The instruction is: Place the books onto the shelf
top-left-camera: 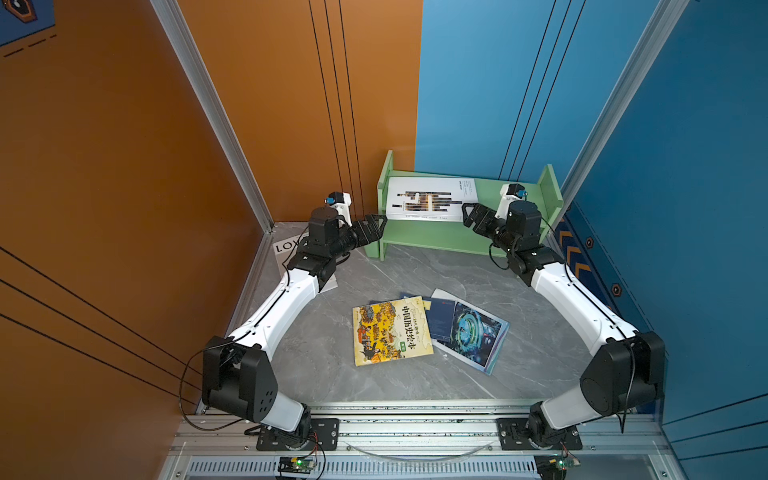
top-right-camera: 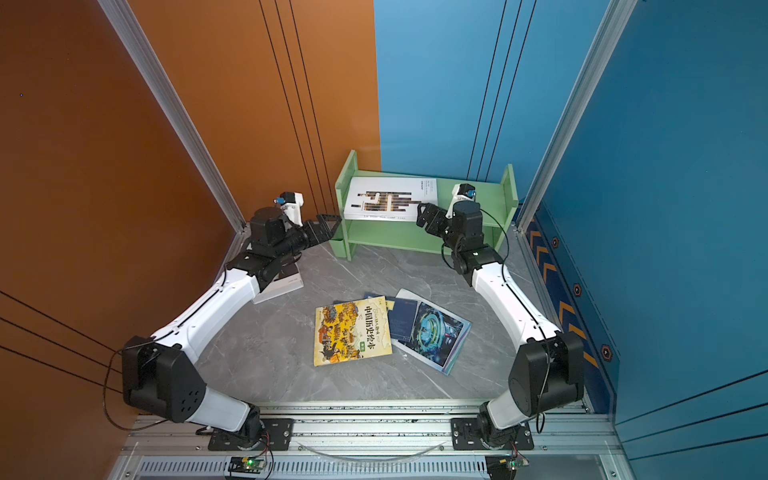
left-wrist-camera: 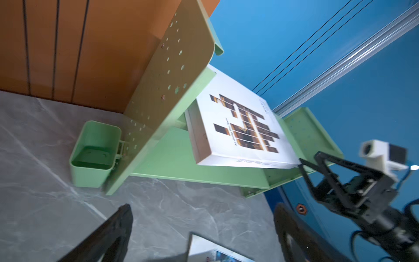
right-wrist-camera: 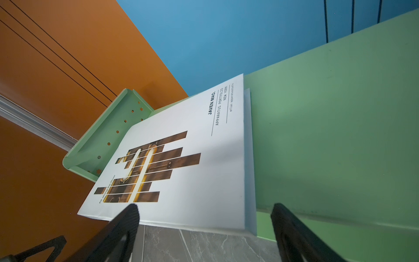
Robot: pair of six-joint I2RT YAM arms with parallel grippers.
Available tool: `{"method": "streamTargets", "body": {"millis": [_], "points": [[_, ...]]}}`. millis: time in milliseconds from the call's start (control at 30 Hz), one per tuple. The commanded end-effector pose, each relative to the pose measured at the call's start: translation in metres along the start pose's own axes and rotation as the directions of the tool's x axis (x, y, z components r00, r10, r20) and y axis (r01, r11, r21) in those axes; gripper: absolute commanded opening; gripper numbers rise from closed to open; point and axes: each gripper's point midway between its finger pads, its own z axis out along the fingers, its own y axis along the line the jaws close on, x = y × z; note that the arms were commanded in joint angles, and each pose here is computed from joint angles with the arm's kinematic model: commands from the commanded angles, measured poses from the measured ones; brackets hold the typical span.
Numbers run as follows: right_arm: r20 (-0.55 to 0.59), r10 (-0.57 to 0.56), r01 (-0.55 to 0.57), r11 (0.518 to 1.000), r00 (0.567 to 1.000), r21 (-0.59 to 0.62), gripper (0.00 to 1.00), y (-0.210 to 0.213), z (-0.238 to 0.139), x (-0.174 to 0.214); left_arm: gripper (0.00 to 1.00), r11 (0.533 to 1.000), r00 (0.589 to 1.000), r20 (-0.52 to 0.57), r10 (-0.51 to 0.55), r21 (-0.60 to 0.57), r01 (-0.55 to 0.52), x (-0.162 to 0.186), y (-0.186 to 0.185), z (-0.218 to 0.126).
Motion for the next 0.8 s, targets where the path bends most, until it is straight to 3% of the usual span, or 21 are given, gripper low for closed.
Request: {"method": "streamTargets", "body": {"millis": [0,100,300,467,667,767], "points": [[0.031,-0.031,0.032,0.999,0.999,-0.011,0.93,0.006,-0.001,-0.013,0.98,0.957,0.964,0.0,0.268,-0.114,-0.266,-0.002,0.013,0.002],[0.024,-0.052,0.052,0.999,0.998,-0.003,0.93,0.008,0.0,-0.016,0.98,0.93,0.932,0.041,0.36,-0.1,-0.355,-0.007,0.008,0.007],[0.011,-0.057,0.057,0.998,0.998,0.0,0.94,0.01,0.004,-0.015,0.98,0.904,0.9,0.085,0.428,-0.055,-0.425,-0.016,-0.002,0.02],[-0.009,-0.064,0.064,0.998,0.998,0.003,0.94,0.014,0.009,-0.01,0.98,0.893,0.891,0.058,0.45,0.007,-0.451,-0.017,-0.007,0.035],[-0.022,-0.066,0.066,0.998,0.998,0.0,0.93,0.018,0.013,-0.004,1.0,0.889,0.887,0.06,0.457,0.002,-0.458,-0.02,-0.004,0.046],[-0.03,-0.065,0.065,0.998,0.997,0.0,0.94,0.019,0.016,0.0,0.96,0.89,0.887,0.068,0.456,-0.016,-0.456,-0.023,0.0,0.051]]}}
